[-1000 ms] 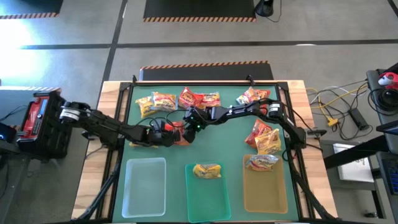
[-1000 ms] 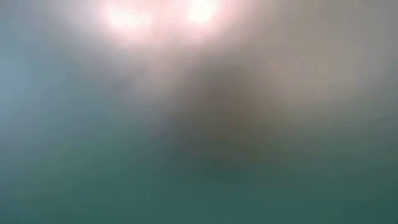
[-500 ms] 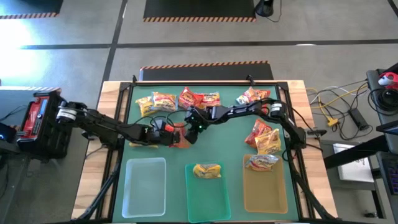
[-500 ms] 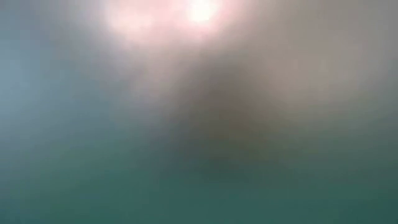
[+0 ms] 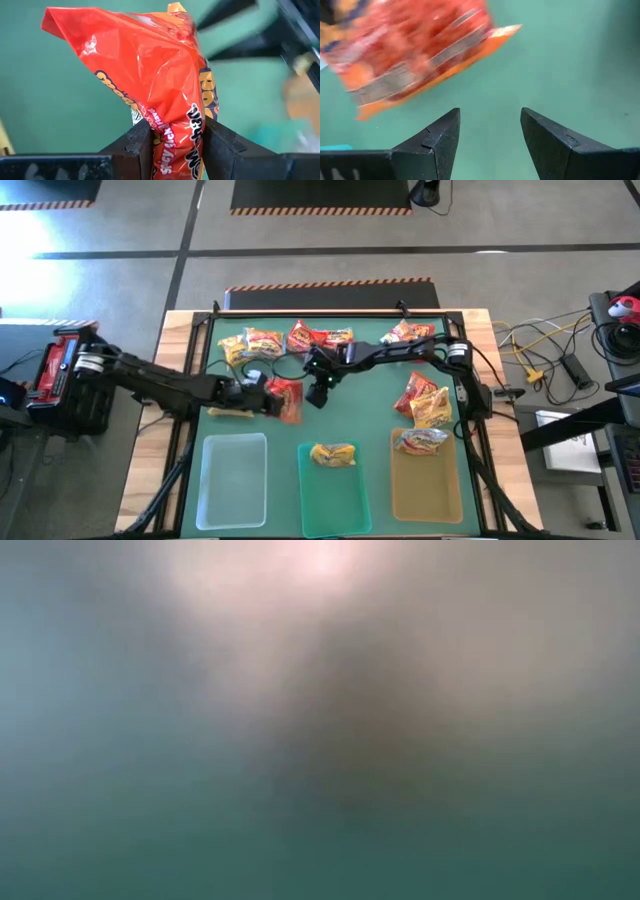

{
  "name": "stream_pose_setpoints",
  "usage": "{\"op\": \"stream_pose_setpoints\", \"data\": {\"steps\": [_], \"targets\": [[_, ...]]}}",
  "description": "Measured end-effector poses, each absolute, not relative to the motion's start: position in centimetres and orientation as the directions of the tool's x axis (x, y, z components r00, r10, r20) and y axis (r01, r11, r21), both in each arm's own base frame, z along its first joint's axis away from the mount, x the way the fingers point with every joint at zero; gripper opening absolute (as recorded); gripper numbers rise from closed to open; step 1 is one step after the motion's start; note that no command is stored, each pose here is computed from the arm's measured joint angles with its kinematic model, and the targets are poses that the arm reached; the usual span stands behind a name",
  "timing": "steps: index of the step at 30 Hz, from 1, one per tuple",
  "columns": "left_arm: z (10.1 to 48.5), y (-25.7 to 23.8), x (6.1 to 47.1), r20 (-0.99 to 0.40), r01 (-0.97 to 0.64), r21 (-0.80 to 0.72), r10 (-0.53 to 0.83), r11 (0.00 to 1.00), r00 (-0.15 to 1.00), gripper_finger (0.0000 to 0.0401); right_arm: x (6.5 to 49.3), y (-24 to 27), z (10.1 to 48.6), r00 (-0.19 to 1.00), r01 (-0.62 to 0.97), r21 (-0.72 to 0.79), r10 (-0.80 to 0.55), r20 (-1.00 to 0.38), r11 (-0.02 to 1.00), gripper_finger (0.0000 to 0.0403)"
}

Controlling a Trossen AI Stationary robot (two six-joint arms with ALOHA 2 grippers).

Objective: Sort Maruchan noodles
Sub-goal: Put the orange noodle pack into the white bin

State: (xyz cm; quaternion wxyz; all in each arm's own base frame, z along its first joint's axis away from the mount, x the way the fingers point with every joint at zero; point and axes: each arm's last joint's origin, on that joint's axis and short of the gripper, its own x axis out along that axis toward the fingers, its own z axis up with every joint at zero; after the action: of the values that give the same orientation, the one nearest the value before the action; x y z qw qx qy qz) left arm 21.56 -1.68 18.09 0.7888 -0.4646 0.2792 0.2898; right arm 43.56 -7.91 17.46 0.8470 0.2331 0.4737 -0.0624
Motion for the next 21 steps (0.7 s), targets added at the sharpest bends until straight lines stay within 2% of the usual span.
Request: {"op": "stream_pose_setpoints", "data": {"steps": [5, 9, 14, 21], "targets": [[20.7, -2.1, 20.6, -0.642, -0.538, -0.63, 0.014, 0.559, 0.766, 0.0113, 43.3, -7.9, 17.6, 0.522, 0.312, 0.316, 0.116, -0.845, 0.896, 0.0201], [23.4, -2.5, 19.6, -0.577, -0.364, -0.699, -0.185, 0.615, 0.796, 0.0113, 43.0, -7.8, 17.5, 0.501, 0.314, 0.313, 0.123, -0.857, 0.896, 0.0201], [26.4, -3.0, 17.3, -0.663, -0.358, -0.685, -0.341, 0.635, 0.666, 0.0113, 42.8, -7.8, 17.4, 0.475, 0.302, 0.296, 0.126, -0.871, 0.906, 0.0201], [30.8, -2.9, 13.2, -0.85, -0.487, -0.512, -0.336, 0.708, 0.406, 0.0113, 42.6, -7.8, 17.4, 0.463, 0.29, 0.286, 0.128, -0.877, 0.913, 0.0201]]}}
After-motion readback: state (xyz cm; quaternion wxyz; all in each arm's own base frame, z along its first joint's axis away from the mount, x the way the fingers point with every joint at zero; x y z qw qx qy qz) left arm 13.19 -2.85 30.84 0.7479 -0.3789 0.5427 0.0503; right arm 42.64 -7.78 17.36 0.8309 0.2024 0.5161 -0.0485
